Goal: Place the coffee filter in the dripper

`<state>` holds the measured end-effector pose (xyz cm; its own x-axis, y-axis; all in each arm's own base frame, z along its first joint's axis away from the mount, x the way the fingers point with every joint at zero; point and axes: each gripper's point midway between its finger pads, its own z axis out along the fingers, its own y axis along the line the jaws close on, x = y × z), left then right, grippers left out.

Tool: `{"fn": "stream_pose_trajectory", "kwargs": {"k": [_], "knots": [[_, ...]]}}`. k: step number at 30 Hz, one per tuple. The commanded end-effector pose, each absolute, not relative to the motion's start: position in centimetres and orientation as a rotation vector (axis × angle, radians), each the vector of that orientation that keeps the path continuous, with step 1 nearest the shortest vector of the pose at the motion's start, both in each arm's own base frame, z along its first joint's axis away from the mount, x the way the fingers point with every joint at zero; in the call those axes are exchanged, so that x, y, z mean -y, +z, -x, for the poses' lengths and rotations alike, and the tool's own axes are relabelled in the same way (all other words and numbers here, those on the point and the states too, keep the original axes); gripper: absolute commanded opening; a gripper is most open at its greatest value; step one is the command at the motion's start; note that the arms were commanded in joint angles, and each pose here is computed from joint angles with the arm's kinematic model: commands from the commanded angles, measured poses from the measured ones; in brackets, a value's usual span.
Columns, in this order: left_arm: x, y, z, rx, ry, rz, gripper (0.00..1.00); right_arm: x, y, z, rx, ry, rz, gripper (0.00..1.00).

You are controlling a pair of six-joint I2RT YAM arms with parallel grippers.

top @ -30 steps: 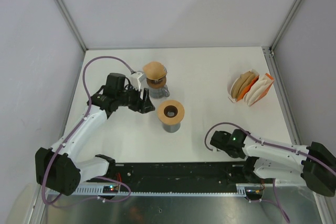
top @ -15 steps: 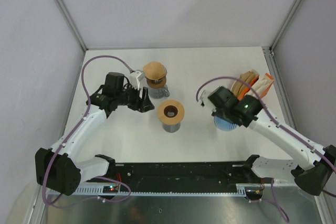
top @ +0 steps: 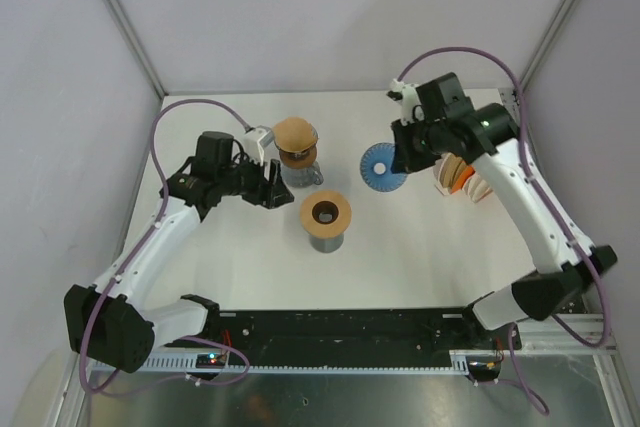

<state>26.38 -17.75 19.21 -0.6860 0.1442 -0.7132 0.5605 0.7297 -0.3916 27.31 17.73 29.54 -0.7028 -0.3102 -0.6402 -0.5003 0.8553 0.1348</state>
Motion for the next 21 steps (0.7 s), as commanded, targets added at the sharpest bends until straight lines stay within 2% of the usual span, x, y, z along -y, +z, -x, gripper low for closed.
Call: {"fn": "stream_pose_trajectory", "kwargs": {"k": [1,7,21], "knots": [[17.6,21.5,-27.2,-2.19,-0.772,-0.548,0.7,-23.9,29.5,-25.1,-2.537,0.835,0.528,0.0],[17.6,23.1,-27.7,-2.156,-0.767,-0.547,0.7,-28.0,28.7,-24.4,-2.587,0.955,0.621,0.0],[18.9,25.5,-27.4,-2.123,-0.877,-0.524,0.69,-30.4,23.0,-24.2,-2.759,0.814,0.757,0.0]]}}
